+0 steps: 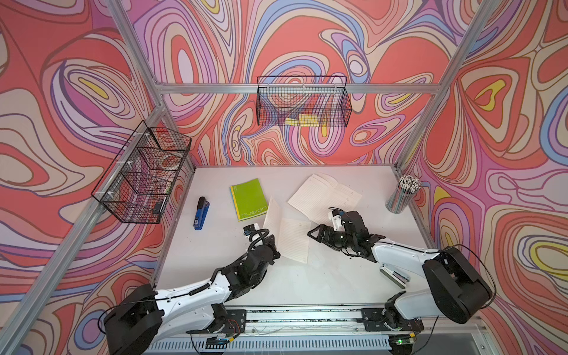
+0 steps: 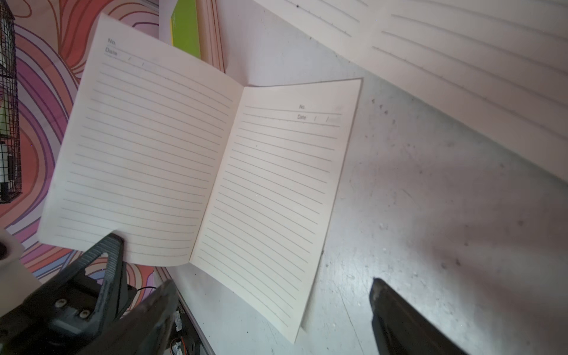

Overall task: Close the notebook
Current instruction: Close the notebook at the center of the board, then pick up the notebook from the center of the board.

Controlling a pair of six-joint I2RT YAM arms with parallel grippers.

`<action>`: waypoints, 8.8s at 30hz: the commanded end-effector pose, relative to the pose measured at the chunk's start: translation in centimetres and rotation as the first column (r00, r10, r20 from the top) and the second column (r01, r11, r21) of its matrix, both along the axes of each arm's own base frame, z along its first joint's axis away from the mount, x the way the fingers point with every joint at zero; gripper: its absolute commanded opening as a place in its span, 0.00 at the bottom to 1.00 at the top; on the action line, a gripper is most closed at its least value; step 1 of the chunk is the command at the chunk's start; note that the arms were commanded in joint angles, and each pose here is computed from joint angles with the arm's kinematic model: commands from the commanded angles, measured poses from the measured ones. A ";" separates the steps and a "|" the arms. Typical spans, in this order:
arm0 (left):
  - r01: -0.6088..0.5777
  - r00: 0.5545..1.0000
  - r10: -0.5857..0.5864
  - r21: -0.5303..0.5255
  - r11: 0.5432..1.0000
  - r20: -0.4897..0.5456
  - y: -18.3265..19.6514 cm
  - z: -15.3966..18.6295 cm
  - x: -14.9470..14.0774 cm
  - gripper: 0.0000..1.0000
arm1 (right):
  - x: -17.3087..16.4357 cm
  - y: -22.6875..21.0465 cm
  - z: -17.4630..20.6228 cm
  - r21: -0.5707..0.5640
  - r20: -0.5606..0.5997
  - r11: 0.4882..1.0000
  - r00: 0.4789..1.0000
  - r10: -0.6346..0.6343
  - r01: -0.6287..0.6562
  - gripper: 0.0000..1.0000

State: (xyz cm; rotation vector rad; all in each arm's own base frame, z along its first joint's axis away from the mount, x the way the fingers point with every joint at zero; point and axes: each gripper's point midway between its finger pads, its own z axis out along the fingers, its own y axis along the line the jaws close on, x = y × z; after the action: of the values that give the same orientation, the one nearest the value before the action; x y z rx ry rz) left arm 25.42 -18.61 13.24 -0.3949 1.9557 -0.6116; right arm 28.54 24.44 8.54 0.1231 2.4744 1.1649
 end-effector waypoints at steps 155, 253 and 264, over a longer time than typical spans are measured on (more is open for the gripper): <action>0.664 0.675 -0.697 -0.214 0.716 -0.242 -8.1 -2.2 -3.9 0.50 | 0.8 -0.1 -3.8 -0.021 -0.034 0.999 0.999 0.024 -0.025 0.98; 0.608 0.617 -0.704 -0.355 0.711 -0.352 -8.3 -0.9 2.9 0.01 | 0.1 -0.3 3.7 0.004 0.075 0.998 0.995 0.058 -0.058 0.98; 0.558 0.708 -0.636 -0.307 0.771 -0.308 -3.5 3.8 5.4 0.00 | 0.2 -0.4 3.5 -0.016 0.074 0.998 0.995 0.067 -0.066 0.98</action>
State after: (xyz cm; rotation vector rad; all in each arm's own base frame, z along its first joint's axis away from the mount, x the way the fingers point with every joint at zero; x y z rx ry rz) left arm 30.73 -23.14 15.69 0.0227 2.4515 -1.2460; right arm 28.49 24.04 12.06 0.0054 2.4360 1.1636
